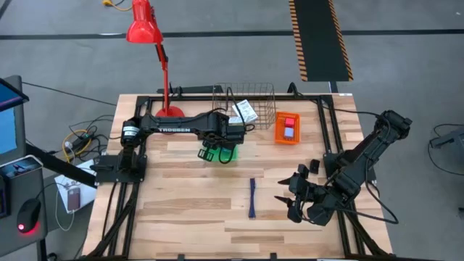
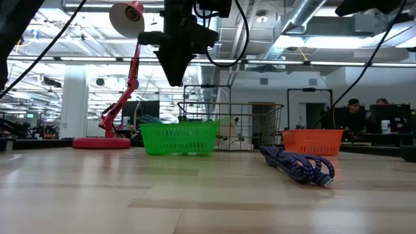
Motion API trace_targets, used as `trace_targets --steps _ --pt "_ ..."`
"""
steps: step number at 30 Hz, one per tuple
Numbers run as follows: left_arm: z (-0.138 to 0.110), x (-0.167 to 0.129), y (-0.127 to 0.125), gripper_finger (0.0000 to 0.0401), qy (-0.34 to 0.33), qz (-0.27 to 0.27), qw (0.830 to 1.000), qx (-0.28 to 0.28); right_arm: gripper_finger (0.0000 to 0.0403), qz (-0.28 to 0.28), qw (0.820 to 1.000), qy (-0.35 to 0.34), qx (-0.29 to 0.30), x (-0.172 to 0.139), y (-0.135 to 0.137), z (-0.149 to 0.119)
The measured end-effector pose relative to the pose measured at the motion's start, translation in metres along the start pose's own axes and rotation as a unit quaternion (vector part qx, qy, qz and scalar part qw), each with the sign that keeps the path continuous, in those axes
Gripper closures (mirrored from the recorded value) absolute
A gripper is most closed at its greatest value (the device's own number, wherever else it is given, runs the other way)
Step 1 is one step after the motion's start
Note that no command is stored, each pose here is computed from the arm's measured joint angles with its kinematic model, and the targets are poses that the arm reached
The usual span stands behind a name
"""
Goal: Pick and place items into bin
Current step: Put the dark blue charger cable into the green bin
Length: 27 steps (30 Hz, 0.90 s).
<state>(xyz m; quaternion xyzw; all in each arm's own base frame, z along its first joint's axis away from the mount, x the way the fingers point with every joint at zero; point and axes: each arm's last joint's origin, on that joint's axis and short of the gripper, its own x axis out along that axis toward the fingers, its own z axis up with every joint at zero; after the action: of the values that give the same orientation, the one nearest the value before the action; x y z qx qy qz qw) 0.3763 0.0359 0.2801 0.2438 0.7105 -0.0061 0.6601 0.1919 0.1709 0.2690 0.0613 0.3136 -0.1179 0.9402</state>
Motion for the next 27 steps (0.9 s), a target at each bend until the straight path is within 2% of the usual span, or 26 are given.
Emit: trace_targets --steps 9,12,19,22,24,27 --pt "0.001 0.0 0.0 0.0317 -0.007 0.002 1.0 -0.009 0.0159 0.0 1.0 0.0 0.0 0.0 0.0 0.0" --pt "0.004 -0.002 -0.005 0.0317 -0.017 -0.013 1.0 -0.003 0.0159 0.0 1.0 0.0 0.0 0.0 0.0 0.0" --pt "0.024 -0.015 -0.035 0.0317 -0.068 -0.001 0.991 0.117 0.0159 0.0 1.0 0.0 0.0 0.0 0.0 0.0" --pt "0.033 -0.021 -0.05 0.0317 -0.094 0.009 0.985 0.145 0.0159 0.0 1.0 0.0 0.01 0.001 0.001 0.0" --pt "0.036 -0.025 -0.059 0.0317 -0.112 -0.01 0.983 0.146 0.0159 -0.003 0.999 0.001 0.032 0.004 0.003 -0.002" --pt "0.035 -0.028 -0.072 0.0317 -0.127 -0.097 0.979 0.13 0.0159 -0.009 0.998 0.002 0.059 0.013 0.007 -0.004"
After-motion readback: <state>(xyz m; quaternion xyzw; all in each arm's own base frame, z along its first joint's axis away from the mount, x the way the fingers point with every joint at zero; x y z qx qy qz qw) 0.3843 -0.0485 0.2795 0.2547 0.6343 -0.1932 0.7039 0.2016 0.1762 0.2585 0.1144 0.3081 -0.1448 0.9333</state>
